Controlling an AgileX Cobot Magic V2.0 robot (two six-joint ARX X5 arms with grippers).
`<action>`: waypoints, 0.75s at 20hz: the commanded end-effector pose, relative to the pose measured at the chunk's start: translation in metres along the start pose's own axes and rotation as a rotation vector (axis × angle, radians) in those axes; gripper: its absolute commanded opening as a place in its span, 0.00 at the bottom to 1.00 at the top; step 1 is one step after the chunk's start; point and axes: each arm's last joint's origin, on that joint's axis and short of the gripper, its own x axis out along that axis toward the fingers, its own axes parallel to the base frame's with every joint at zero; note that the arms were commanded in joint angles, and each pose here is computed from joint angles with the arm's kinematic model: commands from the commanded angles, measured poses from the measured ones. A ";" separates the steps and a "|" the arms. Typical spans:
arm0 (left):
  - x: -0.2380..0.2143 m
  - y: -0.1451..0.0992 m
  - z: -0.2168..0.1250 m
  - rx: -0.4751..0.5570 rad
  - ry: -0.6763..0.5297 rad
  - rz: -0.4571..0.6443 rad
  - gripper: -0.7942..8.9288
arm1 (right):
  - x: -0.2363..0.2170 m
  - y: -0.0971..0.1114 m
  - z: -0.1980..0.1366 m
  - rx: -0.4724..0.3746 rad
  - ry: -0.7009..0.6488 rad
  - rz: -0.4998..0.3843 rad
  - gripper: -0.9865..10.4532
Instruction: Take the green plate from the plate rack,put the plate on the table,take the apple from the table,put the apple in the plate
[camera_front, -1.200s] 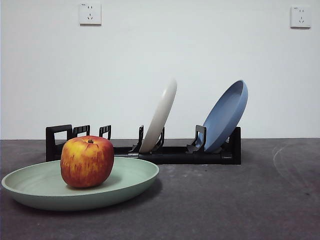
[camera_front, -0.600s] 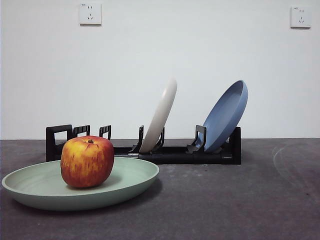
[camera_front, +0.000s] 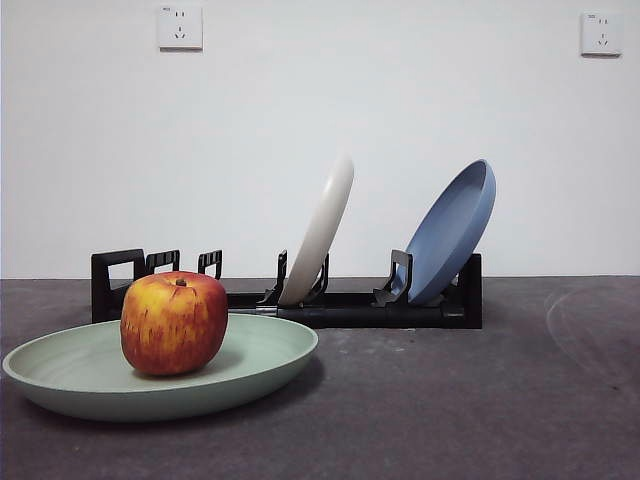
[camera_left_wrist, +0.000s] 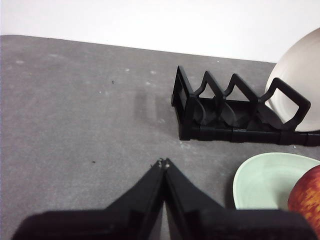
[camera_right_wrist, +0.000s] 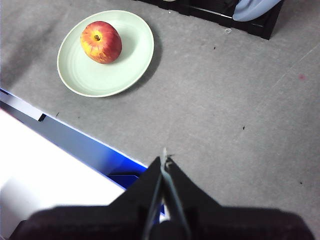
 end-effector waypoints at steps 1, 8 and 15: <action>0.001 0.001 -0.002 0.011 0.005 0.003 0.08 | 0.002 0.000 -0.001 0.008 0.000 -0.008 0.07; 0.002 0.001 -0.003 0.012 0.025 0.006 0.08 | 0.002 0.000 -0.001 0.008 0.000 -0.008 0.07; 0.004 0.001 -0.005 0.012 0.047 0.010 0.08 | 0.002 0.000 -0.001 0.000 -0.003 -0.010 0.07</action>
